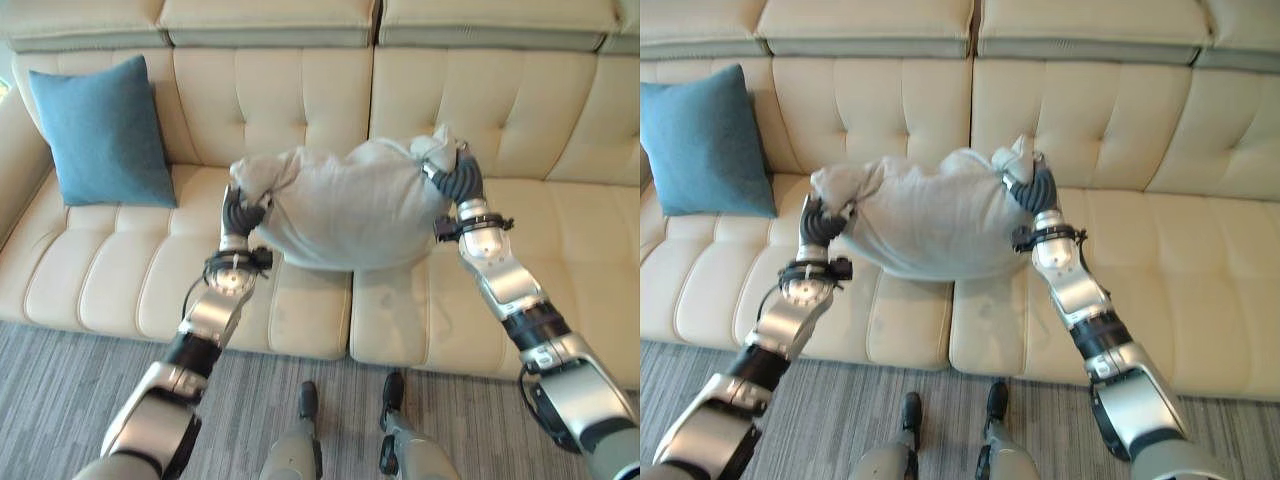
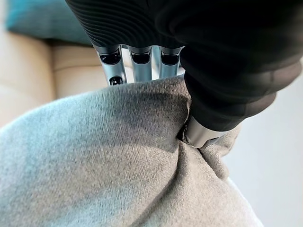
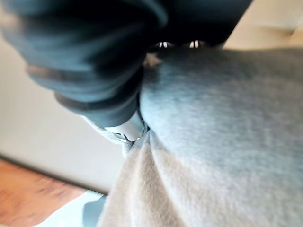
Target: Pick up all the scattered cushions and arrange them neatly on the sofa.
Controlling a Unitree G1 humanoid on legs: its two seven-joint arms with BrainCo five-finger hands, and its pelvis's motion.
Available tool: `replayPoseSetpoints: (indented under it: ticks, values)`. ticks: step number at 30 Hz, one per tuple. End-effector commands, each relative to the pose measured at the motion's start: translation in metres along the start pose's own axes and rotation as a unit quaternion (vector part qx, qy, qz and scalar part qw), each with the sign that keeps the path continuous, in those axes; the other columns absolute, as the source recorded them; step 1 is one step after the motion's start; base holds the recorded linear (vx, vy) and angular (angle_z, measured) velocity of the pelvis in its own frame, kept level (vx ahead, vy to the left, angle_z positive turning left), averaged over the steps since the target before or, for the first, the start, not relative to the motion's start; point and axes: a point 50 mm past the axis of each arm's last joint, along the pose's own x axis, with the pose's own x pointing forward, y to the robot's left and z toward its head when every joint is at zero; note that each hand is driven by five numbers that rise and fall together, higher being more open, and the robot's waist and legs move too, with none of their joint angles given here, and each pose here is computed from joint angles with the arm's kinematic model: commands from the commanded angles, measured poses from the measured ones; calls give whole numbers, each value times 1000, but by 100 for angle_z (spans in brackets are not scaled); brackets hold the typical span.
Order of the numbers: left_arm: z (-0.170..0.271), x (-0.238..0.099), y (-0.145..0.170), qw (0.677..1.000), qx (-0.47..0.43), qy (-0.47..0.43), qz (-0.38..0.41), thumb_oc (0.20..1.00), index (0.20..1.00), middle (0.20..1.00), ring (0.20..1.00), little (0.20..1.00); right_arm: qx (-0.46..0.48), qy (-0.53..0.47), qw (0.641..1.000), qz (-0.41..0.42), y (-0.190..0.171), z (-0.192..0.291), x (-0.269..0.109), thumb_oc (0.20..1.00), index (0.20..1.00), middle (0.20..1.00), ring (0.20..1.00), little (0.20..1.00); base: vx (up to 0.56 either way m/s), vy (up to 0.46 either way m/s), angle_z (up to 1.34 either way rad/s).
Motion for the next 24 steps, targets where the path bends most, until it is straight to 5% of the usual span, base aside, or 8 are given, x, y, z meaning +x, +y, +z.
replayPoseSetpoints:
  ticks: [1,4,5,6,17,24]
  values:
    - [67,34,8,989,34,-142,14,200,200,200,200,200,19,-147,988,-36,-8,77,30,200,200,200,200,200,-14,-7,9]
    - [83,59,20,985,74,-146,46,200,200,200,200,200,-3,-122,990,-73,-22,78,49,200,200,200,200,200,-31,-7,0]
    - [88,65,26,984,87,-146,59,743,743,743,743,743,10,-124,988,-89,-25,84,54,388,388,388,388,388,-31,-2,-5]
    - [90,69,30,983,95,-145,66,1000,1000,1000,1000,1000,14,-120,988,-98,-29,84,56,1000,1000,1000,1000,1000,-9,-4,-7]
    - [89,81,100,982,63,-108,145,1000,1000,1000,1000,1000,-3,-101,980,-169,-86,99,74,1000,1000,1000,1000,1000,19,-25,0]
    - [25,23,108,993,27,-72,93,1000,1000,1000,1000,1000,36,-44,981,-184,-111,23,16,1000,1000,1000,1000,1000,60,-1,6]
